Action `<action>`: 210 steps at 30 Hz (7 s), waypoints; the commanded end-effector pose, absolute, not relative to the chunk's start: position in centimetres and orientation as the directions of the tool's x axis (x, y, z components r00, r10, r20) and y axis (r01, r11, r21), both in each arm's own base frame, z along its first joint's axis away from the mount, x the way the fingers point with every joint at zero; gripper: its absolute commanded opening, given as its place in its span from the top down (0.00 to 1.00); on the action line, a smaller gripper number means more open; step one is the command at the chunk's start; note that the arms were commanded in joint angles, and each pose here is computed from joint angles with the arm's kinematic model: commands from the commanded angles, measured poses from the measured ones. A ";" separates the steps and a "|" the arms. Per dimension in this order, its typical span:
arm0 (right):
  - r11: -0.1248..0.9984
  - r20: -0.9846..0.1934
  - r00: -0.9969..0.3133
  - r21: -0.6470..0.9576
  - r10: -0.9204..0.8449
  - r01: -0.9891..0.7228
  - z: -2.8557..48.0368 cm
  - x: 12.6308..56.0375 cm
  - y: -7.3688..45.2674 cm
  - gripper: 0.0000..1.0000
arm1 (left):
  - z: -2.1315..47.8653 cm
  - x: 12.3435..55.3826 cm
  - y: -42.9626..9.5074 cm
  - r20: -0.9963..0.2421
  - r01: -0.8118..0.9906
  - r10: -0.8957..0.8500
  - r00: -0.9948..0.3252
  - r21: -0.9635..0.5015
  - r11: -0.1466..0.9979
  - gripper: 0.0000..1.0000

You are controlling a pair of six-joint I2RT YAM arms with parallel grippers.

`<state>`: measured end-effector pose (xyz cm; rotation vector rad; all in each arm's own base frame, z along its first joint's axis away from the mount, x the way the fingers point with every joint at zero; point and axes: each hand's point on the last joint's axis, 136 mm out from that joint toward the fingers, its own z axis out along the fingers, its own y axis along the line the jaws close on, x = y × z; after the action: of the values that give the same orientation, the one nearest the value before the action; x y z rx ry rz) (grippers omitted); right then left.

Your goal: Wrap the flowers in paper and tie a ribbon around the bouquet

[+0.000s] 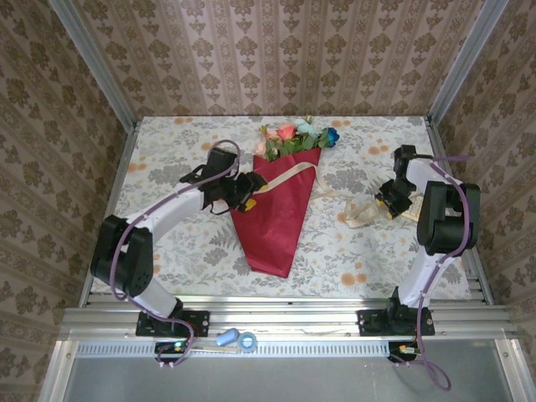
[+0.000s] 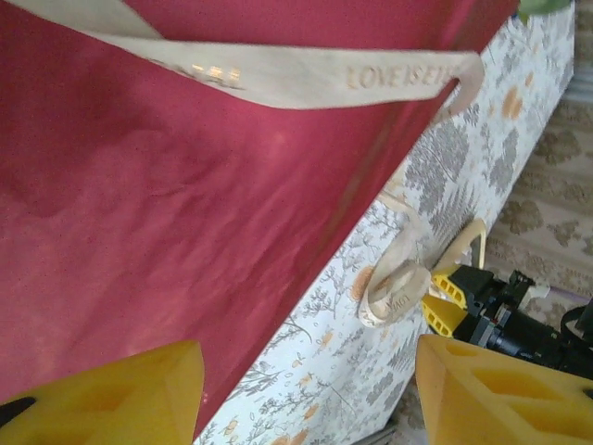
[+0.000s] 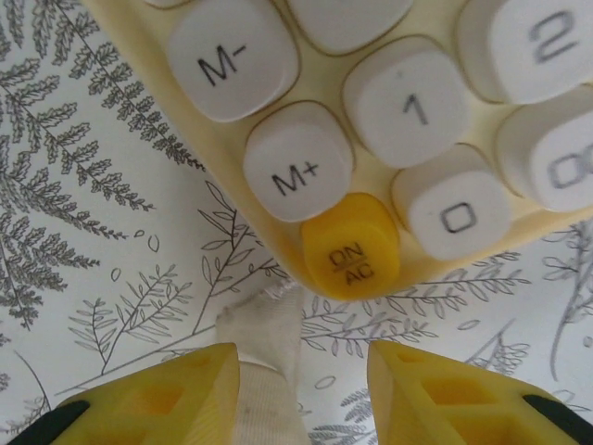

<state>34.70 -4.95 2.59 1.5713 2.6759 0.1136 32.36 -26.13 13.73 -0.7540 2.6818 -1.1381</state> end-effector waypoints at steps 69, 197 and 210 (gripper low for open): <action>0.628 -0.512 -0.742 0.762 0.432 -0.160 34.0 50.2 33.0 1.00 | 4.4 38.5 -22.1 0.268 -0.763 -0.798 -0.540 -0.556 0.330 0.45; 0.703 0.083 -0.770 0.354 0.633 0.616 5.3 41.0 19.0 0.56 | 4.9 33.3 -19.9 -0.152 0.163 0.151 -0.977 -0.074 0.984 1.00; 0.694 0.037 -0.749 0.349 0.662 0.630 5.1 42.4 17.2 1.00 | 6.9 32.1 -18.3 -0.164 0.136 0.115 -0.980 -0.123 0.983 0.74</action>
<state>42.22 17.92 5.40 1.0544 2.8206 0.5660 32.70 -18.88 6.20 0.2024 2.9652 -0.1838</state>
